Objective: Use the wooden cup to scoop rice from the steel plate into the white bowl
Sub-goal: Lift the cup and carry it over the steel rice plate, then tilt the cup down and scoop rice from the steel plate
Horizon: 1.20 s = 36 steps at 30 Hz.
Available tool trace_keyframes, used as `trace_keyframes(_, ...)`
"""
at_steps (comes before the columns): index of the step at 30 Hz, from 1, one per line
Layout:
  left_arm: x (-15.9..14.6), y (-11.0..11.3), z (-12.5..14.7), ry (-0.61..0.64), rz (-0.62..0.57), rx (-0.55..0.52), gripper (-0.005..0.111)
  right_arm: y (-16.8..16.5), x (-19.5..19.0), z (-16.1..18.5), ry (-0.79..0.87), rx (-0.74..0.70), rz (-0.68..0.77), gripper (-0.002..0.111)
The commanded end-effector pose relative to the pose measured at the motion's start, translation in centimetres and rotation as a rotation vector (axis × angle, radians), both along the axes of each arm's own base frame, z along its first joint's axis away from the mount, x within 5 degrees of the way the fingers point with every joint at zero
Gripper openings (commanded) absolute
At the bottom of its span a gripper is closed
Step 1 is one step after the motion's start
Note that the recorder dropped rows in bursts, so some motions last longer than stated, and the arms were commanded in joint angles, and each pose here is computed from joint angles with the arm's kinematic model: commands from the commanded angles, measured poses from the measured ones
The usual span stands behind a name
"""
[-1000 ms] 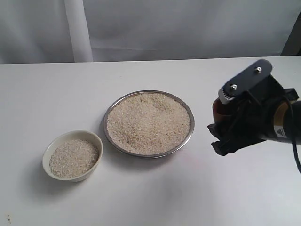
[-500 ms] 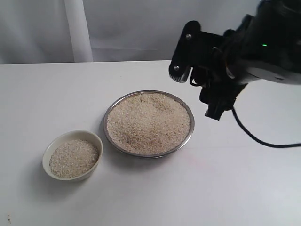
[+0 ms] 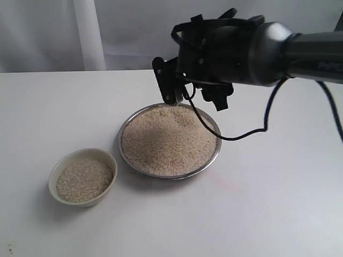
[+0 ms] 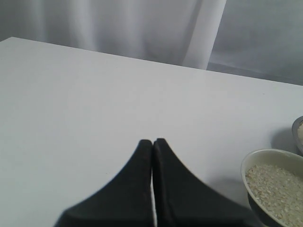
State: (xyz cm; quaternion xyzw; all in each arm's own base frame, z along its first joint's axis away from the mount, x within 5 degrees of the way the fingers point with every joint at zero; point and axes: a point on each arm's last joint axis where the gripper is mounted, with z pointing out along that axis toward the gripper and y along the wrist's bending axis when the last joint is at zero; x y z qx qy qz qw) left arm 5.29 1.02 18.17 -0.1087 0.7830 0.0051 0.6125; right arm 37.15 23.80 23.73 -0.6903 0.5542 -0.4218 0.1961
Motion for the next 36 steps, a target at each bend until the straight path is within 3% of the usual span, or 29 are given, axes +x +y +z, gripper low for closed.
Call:
trace_keyframes(1,0.0,-0.1,0.2,-0.010,-0.008,-0.007,0.000,1.1,1.5,-1.6,-0.020,-0.113,0.066,0.000)
trace_keyframes(14,0.0,-0.1,0.2,-0.010,-0.008,-0.007,0.000,1.9,2.6,-8.3,0.059,-0.288,0.153,0.000)
trace_keyframes(36,0.0,-0.1,0.2,-0.010,-0.008,-0.007,0.000,2.1,2.5,-11.1,0.132,-0.285,0.137,0.000)
